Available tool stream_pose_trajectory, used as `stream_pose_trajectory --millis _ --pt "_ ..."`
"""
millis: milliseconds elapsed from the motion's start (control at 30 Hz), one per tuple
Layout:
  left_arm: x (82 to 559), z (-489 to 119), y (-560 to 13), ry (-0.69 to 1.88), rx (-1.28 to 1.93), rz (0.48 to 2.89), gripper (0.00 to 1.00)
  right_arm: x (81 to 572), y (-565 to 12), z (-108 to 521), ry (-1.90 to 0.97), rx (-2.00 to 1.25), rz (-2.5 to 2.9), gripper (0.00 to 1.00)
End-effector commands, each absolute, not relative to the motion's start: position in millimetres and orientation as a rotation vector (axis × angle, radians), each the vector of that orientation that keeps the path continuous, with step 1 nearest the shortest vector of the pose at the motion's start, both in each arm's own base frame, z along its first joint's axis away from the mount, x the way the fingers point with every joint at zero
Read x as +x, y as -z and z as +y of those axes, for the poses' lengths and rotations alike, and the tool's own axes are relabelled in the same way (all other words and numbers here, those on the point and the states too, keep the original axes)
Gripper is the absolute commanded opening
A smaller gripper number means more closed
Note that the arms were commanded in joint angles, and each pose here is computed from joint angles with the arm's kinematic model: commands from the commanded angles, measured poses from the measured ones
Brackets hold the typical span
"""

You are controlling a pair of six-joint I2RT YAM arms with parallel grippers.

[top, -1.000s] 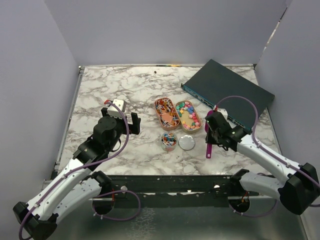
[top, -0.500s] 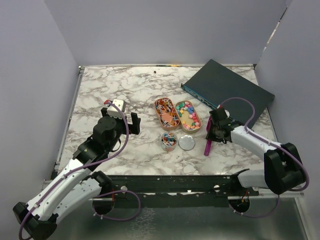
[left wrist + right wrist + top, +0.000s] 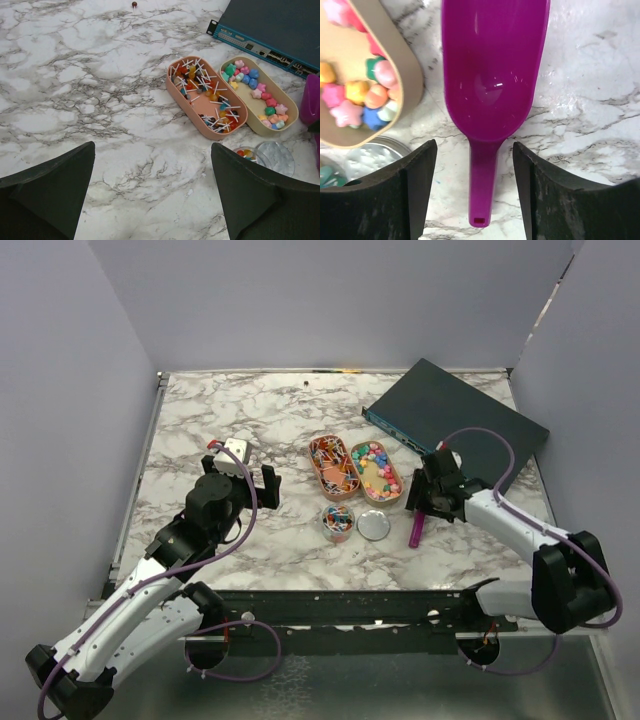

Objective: Pack the candies
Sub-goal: Place the spatula at the center of the board.

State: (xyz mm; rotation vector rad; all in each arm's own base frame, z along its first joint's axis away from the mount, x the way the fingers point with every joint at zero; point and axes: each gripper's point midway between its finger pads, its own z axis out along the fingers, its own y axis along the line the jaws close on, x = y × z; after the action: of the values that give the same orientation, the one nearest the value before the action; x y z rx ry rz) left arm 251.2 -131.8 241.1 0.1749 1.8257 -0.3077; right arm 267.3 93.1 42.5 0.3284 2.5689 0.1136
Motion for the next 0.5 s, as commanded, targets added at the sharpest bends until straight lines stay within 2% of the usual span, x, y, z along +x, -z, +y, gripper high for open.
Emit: stream_pose_trajectory --millis 0,167,333,400,467 --pt "251.8 -125.3 -242.0 0.276 0.163 1.820 0.99 280.9 -85.0 88.4 -0.110 0.297 2.467 0.67" --pt "251.8 -126.0 -241.4 0.279 0.164 1.823 0.99 279.4 -120.1 101.6 -0.225 0.204 2.426 0.72" --pt "251.8 -126.1 -241.7 0.280 0.165 1.822 0.99 271.1 -136.2 116.2 -0.295 0.160 2.417 0.87" --pt "251.6 -126.5 -242.1 0.282 0.166 1.821 0.99 266.5 -136.3 125.5 -0.311 0.132 2.430 0.97" --pt "251.5 -126.4 -242.8 0.283 0.165 1.819 0.99 260.7 -132.6 135.3 -0.297 0.096 2.452 1.00"
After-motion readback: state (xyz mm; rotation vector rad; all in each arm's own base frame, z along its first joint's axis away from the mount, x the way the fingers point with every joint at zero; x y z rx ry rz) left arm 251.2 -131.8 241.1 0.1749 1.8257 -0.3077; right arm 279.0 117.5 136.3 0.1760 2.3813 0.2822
